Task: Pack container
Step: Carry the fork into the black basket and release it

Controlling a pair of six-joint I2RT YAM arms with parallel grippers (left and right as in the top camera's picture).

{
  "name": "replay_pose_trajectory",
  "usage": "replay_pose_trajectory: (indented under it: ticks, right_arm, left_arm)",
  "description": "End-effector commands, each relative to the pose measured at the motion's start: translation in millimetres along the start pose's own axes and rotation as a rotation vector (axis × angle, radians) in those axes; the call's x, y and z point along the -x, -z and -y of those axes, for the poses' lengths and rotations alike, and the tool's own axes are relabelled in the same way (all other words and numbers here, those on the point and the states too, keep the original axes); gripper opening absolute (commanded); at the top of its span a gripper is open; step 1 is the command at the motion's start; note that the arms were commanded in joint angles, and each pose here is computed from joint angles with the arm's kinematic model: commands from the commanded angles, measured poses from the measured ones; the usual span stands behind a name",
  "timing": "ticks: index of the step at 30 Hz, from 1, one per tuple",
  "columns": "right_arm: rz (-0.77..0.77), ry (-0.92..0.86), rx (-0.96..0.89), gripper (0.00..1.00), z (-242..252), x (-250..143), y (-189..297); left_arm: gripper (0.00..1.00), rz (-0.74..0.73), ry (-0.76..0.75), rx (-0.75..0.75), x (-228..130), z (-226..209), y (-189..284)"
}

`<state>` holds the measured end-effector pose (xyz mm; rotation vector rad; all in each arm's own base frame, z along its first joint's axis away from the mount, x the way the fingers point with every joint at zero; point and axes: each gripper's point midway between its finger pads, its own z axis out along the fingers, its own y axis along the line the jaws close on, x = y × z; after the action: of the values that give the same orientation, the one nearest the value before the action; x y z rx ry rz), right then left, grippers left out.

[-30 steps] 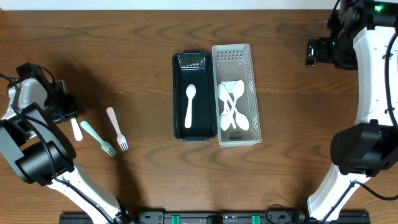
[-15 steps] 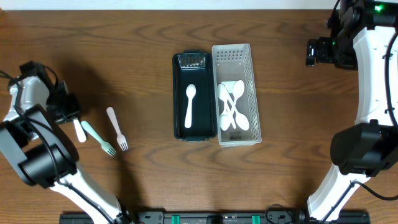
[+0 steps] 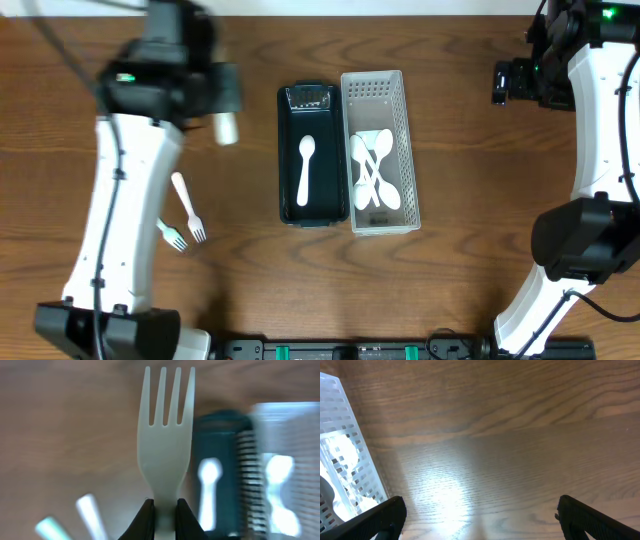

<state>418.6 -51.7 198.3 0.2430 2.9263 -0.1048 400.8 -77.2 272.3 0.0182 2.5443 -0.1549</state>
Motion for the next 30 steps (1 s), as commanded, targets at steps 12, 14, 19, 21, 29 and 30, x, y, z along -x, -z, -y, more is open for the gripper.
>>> replay_pose_trajectory:
  ticks: [12,14,19,21,29,30]
  right_arm:
    - [-0.033,-0.004,-0.013,0.99,3.8,-5.9,-4.5]
    - [-0.035,-0.004,-0.013,0.99,3.8,-6.3,-4.5]
    - [-0.035,-0.004,-0.013,0.99,3.8,-6.2,-4.5]
    - [-0.035,-0.003,-0.013,0.99,3.8,-6.2,-4.5]
    - [-0.031,-0.004,-0.013,0.99,3.7,-5.2,-4.5]
    - [-0.030,-0.004,-0.013,0.99,3.7,-5.1,-4.5]
  left_arm:
    - [0.06,-0.322,-0.064,-0.032,-71.5,92.0,-131.7]
    - [0.06,-0.367,-0.066,-0.015,-82.6,89.7,-149.0]
    - [0.06,-0.455,-0.071,0.017,-106.6,84.8,-181.2]
    - [0.06,-0.475,-0.072,0.024,-112.4,83.5,-188.0]
    - [0.36,-0.482,-0.107,0.020,-114.5,82.9,-191.1]
    - [0.39,-0.480,-0.141,0.011,-113.8,83.0,-190.4]
